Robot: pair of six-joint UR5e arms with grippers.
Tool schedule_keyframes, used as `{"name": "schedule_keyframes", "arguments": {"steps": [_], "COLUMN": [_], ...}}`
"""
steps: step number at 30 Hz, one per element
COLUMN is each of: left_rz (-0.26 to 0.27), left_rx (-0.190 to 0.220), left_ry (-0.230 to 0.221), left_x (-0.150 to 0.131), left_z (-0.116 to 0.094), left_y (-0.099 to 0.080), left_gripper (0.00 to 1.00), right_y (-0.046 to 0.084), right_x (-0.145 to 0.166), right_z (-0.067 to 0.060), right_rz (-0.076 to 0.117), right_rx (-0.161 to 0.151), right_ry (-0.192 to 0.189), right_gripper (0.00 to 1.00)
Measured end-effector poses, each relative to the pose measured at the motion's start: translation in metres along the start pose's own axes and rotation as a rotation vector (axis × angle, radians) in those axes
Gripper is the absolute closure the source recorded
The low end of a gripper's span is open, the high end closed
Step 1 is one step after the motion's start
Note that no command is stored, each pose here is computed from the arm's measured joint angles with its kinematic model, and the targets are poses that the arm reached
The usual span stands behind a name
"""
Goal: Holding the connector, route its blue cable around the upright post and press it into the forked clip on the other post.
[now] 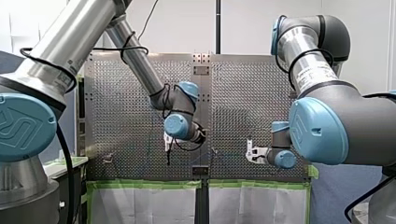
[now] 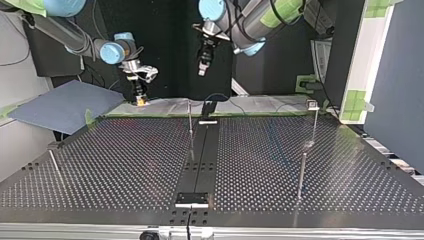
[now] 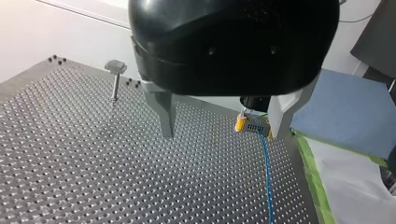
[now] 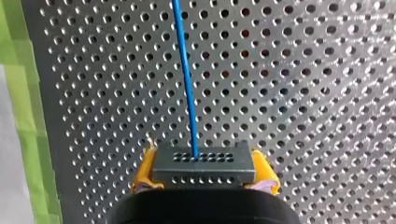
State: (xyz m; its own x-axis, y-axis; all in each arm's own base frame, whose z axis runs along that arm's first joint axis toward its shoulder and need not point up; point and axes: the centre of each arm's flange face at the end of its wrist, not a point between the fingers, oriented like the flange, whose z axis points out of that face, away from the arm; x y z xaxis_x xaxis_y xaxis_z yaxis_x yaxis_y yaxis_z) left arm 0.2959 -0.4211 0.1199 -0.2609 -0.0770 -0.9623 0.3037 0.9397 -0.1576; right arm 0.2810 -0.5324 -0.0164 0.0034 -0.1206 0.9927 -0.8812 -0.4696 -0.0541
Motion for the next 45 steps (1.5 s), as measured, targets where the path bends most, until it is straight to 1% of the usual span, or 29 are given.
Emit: {"name": "schedule_keyframes", "arguments": {"steps": [3,6,22,26,29,33,37,40,43,45], "left_rz": [-0.001,-0.001,-0.002,-0.009,-0.029,-0.069,-0.117,-0.141,-0.16,-0.167], "left_rx": [0.0,0.0,0.0,0.003,0.009,0.019,0.035,0.045,0.051,0.051], "left_ry": [0.0,0.0,0.0,-0.014,-0.044,-0.089,-0.146,-0.188,-0.232,-0.253], "left_x": [-0.003,-0.007,-0.019,-0.025,-0.034,-0.046,-0.061,-0.072,-0.084,-0.089], "left_z": [-0.009,-0.02,-0.075,-0.084,-0.089,-0.093,-0.095,-0.097,-0.099,-0.1], "left_y": [0.004,0.008,0.029,0.032,0.032,0.033,0.031,0.03,0.028,0.028], "left_gripper": [0.01,0.01,0.01,0.01,0.01,0.01,0.01,0.01,0.01,0.01], "right_y": [0.003,0.004,0.004,0.004,0.004,0.004,0.004,0.005,0.006,0.007], "right_x": [0.001,0.002,0.005,0.006,0.006,0.006,0.007,0.008,0.015,0.021], "right_z": [0.001,0.002,0.003,0.003,0.003,0.003,0.003,0.003,0.003,0.003], "right_rz": [-0.003,-0.005,-0.006,-0.007,-0.008,-0.008,-0.007,-0.008,-0.011,-0.012], "right_rx": [-0.017,-0.023,-0.026,-0.026,-0.026,-0.026,-0.026,-0.028,-0.034,-0.042], "right_ry": [0.003,0.005,0.008,0.008,0.008,0.007,0.006,0.006,0.008,0.009], "right_gripper": [1.0,1.0,1.0,1.0,1.0,1.0,1.0,1.0,1.0,1.0]}}
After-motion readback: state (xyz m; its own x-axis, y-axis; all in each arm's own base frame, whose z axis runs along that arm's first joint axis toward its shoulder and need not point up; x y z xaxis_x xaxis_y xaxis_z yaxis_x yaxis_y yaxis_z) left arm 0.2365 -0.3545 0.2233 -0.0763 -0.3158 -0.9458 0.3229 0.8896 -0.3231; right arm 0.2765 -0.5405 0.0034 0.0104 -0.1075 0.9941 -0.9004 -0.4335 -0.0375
